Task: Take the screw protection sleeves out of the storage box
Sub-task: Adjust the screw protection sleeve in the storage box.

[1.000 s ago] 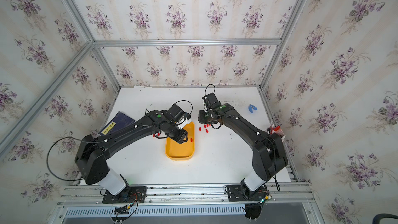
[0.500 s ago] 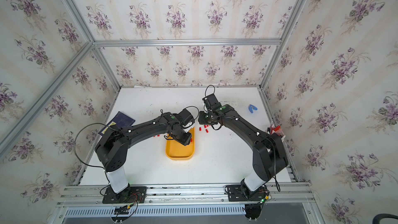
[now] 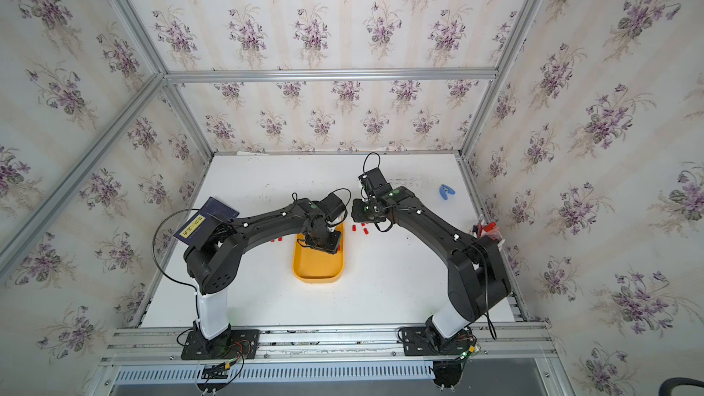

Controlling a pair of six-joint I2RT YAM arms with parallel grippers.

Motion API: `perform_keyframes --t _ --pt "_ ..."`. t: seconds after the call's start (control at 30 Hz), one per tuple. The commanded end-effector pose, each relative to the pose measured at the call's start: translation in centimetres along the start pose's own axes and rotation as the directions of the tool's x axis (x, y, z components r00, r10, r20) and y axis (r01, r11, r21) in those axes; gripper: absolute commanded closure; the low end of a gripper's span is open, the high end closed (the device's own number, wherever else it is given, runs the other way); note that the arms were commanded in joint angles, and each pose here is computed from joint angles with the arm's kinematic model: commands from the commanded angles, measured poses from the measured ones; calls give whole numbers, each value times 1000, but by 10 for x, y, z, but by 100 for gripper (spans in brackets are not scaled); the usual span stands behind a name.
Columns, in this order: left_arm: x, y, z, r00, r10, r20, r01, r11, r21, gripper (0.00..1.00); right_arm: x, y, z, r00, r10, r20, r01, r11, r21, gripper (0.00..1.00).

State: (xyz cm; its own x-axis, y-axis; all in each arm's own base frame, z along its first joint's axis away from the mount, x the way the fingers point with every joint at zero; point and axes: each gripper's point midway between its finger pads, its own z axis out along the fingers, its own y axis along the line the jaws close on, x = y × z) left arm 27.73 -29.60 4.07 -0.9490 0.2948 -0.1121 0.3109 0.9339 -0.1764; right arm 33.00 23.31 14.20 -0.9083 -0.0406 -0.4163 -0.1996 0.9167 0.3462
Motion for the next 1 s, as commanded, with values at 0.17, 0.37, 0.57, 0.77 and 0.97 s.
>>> perform_keyframes --t 0.17,0.37,0.57,0.77,0.97 --pt "-10 -1 7 997 -77 7 77 997 2 56 1 -4 0 1000 -12 8 12 1000 13 59" --pt "-16 -1 14 995 -98 3 98 995 4 56 3 -4 1 1000 -12 12 12 1000 10 59" --pt "-18 0 21 995 -103 -14 103 995 -7 56 6 -5 4 1000 -12 3 12 1000 6 60" --pt "-22 -2 24 995 -97 -22 97 995 -9 56 5 -3 6 1000 -14 5 14 1000 -6 60" --pt "-21 3 28 996 -89 -26 88 996 -31 62 5 -1 9 1000 -14 1 14 1000 -20 60"
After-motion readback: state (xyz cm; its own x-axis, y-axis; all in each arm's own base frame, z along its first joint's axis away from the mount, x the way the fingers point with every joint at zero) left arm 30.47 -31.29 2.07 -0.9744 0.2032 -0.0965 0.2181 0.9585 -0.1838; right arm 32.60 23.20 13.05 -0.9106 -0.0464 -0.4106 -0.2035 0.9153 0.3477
